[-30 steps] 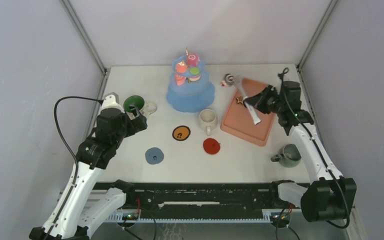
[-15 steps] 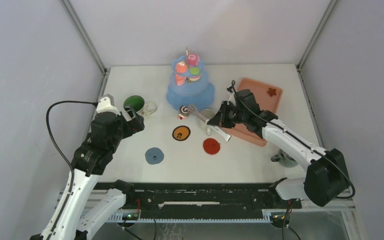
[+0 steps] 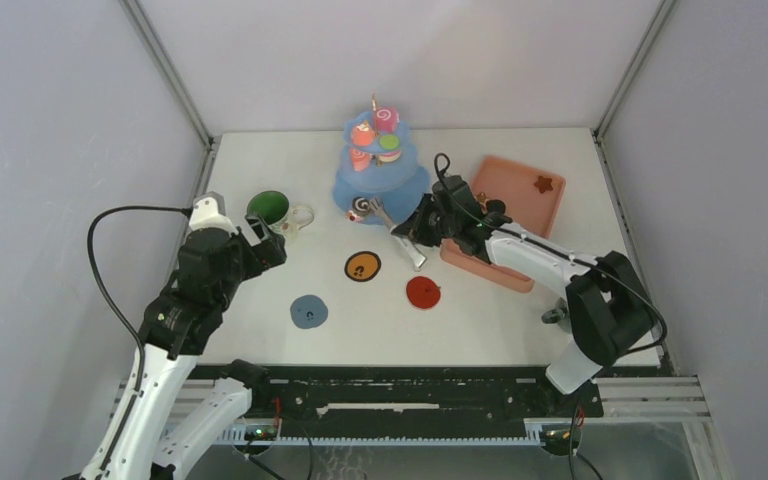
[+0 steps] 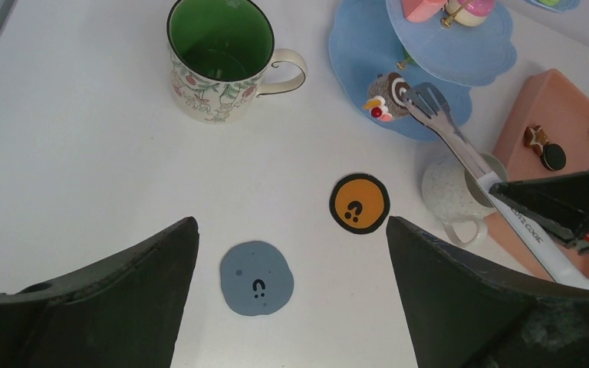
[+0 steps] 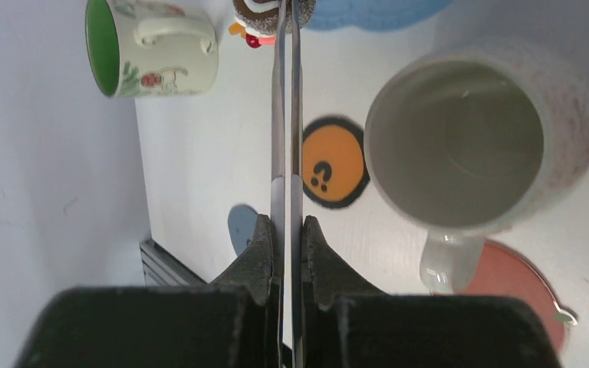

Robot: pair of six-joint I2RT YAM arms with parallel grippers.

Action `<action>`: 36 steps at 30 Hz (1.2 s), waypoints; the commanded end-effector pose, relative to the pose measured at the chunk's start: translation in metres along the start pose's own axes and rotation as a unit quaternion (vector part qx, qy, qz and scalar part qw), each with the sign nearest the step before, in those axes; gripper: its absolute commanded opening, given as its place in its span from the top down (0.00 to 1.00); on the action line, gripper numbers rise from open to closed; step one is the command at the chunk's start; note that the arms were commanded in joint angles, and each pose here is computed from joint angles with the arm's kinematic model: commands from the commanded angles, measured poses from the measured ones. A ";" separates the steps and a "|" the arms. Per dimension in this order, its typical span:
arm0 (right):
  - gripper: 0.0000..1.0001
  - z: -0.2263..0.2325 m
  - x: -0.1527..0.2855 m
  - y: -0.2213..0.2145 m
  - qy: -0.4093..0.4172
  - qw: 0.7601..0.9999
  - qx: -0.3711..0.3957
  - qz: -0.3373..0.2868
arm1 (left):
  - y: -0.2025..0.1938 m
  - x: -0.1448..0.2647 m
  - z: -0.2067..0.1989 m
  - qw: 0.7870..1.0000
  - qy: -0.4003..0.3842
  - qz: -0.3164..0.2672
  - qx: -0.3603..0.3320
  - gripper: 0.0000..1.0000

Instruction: Serve the afternoon tea

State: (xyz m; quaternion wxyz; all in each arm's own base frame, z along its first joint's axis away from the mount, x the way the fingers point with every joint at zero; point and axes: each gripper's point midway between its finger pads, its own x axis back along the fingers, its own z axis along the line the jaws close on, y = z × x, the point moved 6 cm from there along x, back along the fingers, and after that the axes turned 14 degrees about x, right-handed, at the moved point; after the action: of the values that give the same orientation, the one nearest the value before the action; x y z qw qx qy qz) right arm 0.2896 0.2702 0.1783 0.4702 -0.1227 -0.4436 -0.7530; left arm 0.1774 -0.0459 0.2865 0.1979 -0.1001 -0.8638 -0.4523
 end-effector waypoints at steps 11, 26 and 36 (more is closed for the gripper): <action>1.00 0.035 -0.052 0.052 0.034 0.989 -0.077 -0.118 | 0.001 0.001 0.007 1.000 0.009 -0.008 -0.018 0.03; 1.00 0.031 -0.088 0.062 0.006 0.976 -0.144 -0.161 | -0.003 0.005 0.011 1.000 0.009 -0.002 -0.023 0.03; 0.76 0.032 -0.101 0.064 -0.011 0.974 -0.162 -0.159 | -0.003 0.007 0.012 1.000 0.011 -0.001 -0.027 0.03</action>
State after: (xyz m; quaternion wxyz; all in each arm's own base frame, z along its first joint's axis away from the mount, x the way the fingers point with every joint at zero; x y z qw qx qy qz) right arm 0.3767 0.3325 0.1409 0.3278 -0.1737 -0.3594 -0.8563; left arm 0.1676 -0.0414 0.2832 0.2054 -0.1066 -0.8538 -0.4663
